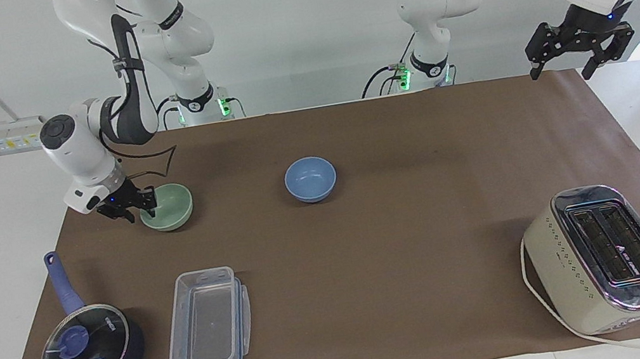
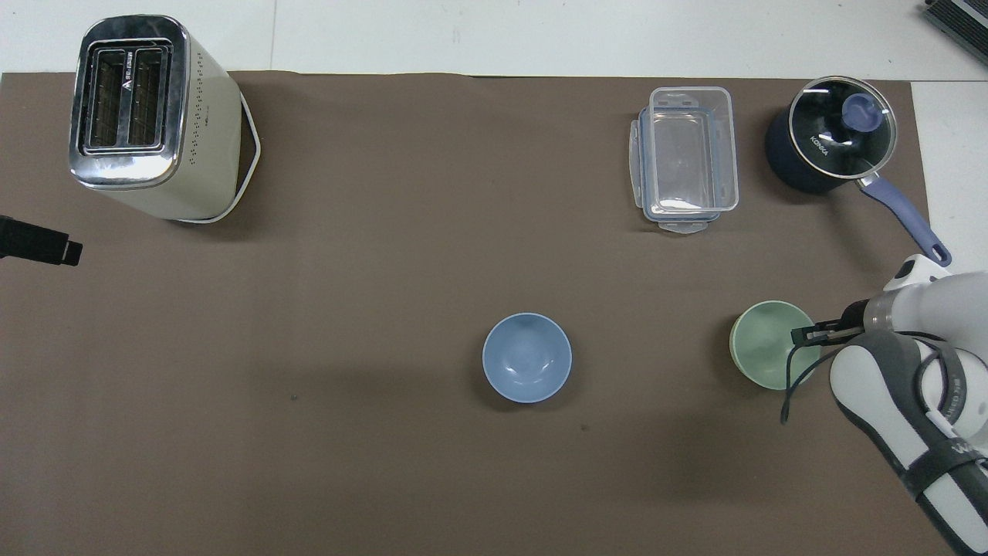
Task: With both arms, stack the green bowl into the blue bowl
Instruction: 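Grasp the pale green bowl rim with the right gripper, then carry the green bowl over the blue bowl with the right gripper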
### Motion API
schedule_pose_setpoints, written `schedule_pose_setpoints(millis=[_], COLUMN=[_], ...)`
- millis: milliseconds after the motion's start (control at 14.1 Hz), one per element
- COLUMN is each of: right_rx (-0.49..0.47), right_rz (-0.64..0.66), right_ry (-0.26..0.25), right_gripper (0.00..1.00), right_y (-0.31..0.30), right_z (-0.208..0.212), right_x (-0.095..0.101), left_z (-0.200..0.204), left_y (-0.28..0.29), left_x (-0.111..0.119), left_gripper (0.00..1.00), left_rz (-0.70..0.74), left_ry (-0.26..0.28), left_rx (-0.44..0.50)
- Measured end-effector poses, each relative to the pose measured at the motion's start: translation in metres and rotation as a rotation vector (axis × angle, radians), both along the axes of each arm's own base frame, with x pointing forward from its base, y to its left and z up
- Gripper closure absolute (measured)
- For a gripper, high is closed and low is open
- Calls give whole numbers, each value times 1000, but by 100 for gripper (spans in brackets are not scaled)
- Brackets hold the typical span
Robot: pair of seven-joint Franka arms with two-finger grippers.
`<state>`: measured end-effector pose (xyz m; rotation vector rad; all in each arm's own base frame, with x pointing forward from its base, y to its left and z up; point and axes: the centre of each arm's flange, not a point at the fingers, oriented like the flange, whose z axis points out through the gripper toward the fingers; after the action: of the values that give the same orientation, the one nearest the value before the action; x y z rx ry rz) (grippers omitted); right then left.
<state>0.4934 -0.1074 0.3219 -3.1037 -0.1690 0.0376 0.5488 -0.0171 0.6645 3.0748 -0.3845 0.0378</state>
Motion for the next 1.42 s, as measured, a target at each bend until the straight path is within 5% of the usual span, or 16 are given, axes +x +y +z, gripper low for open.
schedule_pose_setpoints(millis=[283, 637, 920, 1416], right_rx=[26, 34, 69, 98], right_rz=[-26, -7, 23, -50], right_ry=[-7, -7, -82, -80], right_gripper=[95, 95, 95, 95], right_y=[1, 5, 36, 193], right_z=[2, 40, 104, 143], right_x=[0, 18, 33, 42], left_z=[0, 0, 1, 2], left_y=[-1, 0, -2, 3], left_x=[0, -2, -2, -3], left_gripper=[0, 0, 0, 0], left_rz=[-1, 0, -3, 6], left_ry=[0, 6, 6, 4], left_rx=[-1, -1, -1, -1])
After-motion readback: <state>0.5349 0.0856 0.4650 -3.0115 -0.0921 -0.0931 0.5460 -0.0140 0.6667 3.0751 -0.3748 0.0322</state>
